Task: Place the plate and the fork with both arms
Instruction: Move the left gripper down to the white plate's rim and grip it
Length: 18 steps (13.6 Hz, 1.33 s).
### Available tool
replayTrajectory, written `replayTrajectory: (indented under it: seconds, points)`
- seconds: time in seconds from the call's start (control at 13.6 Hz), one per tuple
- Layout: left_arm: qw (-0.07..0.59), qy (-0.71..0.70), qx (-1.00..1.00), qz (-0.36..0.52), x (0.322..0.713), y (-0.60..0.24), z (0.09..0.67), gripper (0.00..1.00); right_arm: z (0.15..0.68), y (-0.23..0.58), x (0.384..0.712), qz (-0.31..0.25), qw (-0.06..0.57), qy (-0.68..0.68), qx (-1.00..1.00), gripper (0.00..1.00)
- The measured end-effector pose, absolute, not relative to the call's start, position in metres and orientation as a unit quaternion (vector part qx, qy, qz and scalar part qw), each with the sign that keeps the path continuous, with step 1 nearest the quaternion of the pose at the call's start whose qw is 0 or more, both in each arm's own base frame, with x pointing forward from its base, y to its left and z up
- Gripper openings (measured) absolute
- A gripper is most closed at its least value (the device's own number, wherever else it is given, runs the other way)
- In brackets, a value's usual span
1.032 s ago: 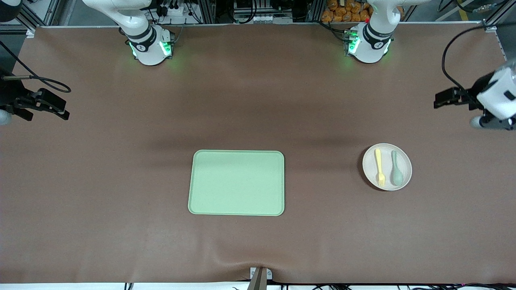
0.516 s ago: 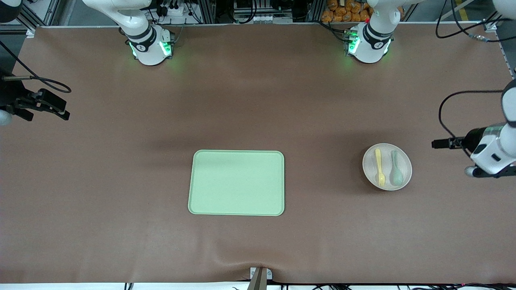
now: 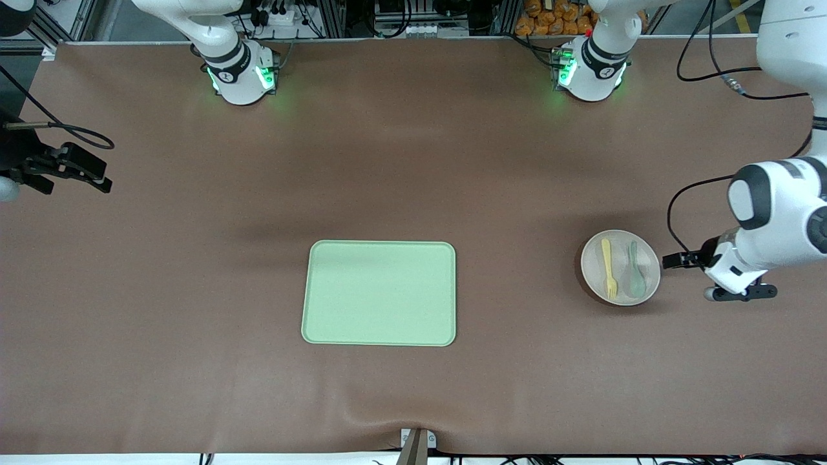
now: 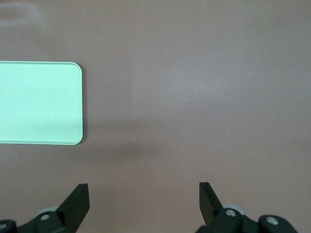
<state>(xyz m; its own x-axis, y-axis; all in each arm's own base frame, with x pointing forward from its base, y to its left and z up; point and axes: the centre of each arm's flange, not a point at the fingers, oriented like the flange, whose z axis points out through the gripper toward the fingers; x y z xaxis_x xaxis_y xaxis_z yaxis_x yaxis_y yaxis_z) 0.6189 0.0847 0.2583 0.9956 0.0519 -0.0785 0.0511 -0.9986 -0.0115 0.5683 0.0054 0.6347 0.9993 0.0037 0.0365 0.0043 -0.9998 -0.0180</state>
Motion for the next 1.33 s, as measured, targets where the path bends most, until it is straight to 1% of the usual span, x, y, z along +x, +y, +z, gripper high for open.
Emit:
replayTrajectory:
  seconds: [0.15, 0.37, 1.03, 1.11, 1.18, 1.25, 1.33]
  points:
    - [0.023, -0.006, -0.999, 0.036, 0.611, 0.086, 0.231, 1.0, 0.635, 0.005, 0.568, -0.018, 0.009, -0.002, -1.0, 1.0]
    - [0.039, 0.018, -0.998, 0.04, 0.61, 0.086, 0.204, 1.0, 0.635, 0.005, 0.568, -0.018, 0.009, -0.002, -1.0, 1.0]
    - [0.043, 0.032, -0.998, 0.037, 0.612, 0.083, 0.196, 1.0, 0.635, 0.005, 0.568, -0.018, 0.009, -0.002, -1.0, 1.0]
    - [0.042, 0.034, -0.998, 0.037, 0.612, 0.082, 0.195, 0.97, 0.635, 0.005, 0.568, -0.018, 0.009, -0.002, -1.0, 1.0]
    - [0.042, 0.035, -0.998, 0.037, 0.612, 0.08, 0.194, 0.96, 0.635, 0.005, 0.568, -0.018, 0.009, -0.002, -1.0, 1.0]
    - [0.041, 0.036, -0.998, 0.037, 0.612, 0.079, 0.194, 0.87, 0.635, 0.005, 0.568, -0.018, 0.009, -0.002, -1.0, 1.0]
    - [0.041, 0.036, -0.998, 0.037, 0.612, 0.079, 0.194, 0.75, 0.635, 0.005, 0.568, -0.018, 0.009, -0.002, -1.0, 1.0]
